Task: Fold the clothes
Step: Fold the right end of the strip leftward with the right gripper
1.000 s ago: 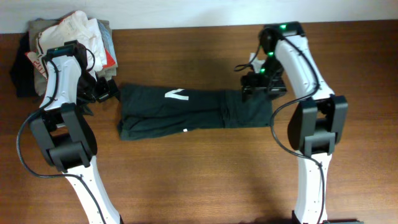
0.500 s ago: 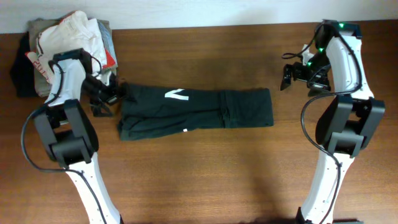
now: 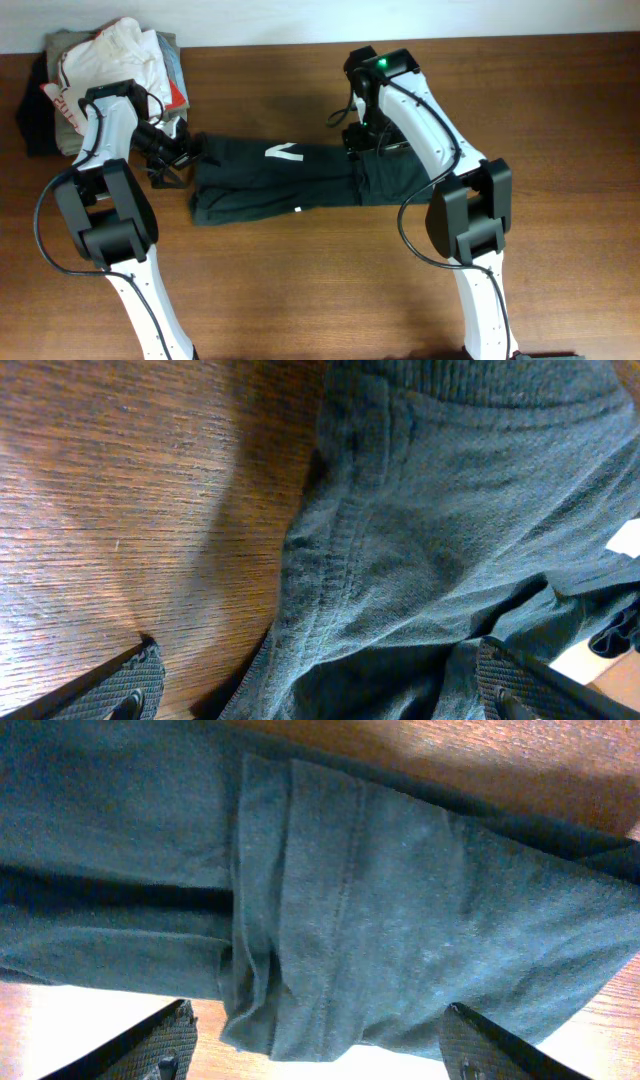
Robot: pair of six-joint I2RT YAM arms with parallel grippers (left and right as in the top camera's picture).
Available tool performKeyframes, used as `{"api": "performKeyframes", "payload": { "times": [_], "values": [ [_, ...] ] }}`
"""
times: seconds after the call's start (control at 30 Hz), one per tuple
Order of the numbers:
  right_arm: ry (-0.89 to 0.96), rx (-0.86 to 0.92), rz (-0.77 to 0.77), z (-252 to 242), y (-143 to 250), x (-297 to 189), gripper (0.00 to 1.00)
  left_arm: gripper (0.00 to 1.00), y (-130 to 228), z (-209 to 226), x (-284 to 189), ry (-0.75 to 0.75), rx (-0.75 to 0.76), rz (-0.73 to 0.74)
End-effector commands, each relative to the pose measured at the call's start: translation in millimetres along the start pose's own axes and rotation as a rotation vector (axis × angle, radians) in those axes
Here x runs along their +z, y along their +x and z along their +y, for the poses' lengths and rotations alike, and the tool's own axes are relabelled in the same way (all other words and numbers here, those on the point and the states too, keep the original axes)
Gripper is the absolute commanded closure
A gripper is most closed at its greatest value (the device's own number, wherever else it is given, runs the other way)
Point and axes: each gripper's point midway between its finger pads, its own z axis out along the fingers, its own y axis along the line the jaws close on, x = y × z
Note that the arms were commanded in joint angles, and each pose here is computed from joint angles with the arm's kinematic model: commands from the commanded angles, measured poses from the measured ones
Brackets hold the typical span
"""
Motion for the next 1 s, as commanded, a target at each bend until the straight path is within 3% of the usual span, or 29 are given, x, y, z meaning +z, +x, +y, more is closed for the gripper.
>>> {"api": "performKeyframes", "payload": {
  "times": [0.0,0.07,0.33,0.37,0.5,0.53,0.6,0.63,0.67,0.7,0.83,0.97],
  "values": [
    [0.037,0.014,0.005,20.6,-0.5,15.0,0.2,0.01,-2.8,10.2,19.0,-0.012,0.014,0.023],
    [0.045,0.019,0.035,26.2,1.1,30.7,0.26,0.01,-2.4,10.2,18.9,-0.012,0.014,0.025],
    [0.107,0.032,0.069,11.8,7.7,59.2,0.3,0.01,-2.5,10.4,18.8,-0.011,0.013,0.024],
    [0.109,0.032,0.074,11.5,8.8,61.0,0.38,0.01,-3.1,10.4,18.8,-0.011,0.014,0.022],
    [0.105,0.033,0.06,11.8,5.3,60.0,0.55,0.01,-3.1,10.4,18.8,-0.011,0.014,0.022],
    [0.103,0.033,0.05,12.4,2.9,56.2,0.71,0.01,-3.3,10.4,18.8,-0.011,0.014,0.021],
    [0.099,0.034,0.034,13.3,-1.0,48.0,0.75,0.01,-3.2,10.4,18.8,-0.011,0.014,0.021],
    [0.096,0.035,0.026,13.8,-3.1,44.0,0.8,0.01,-3.3,10.5,18.8,-0.012,0.014,0.021],
    [0.096,0.035,0.026,13.8,-3.0,43.3,0.91,0.01,-3.3,10.5,18.8,-0.012,0.014,0.021],
    [0.097,0.035,0.026,13.8,-2.9,43.3,0.94,0.01,-3.3,10.5,18.8,-0.012,0.014,0.021],
    [0.076,0.036,-0.005,17.3,-7.3,20.3,0.96,0.01,-3.3,10.5,18.8,-0.012,0.014,0.021],
    [-0.114,0.032,-0.014,50.5,-7.8,-10.9,0.96,0.01,-4.0,10.4,18.8,-0.011,0.016,0.018]
  ]
}}
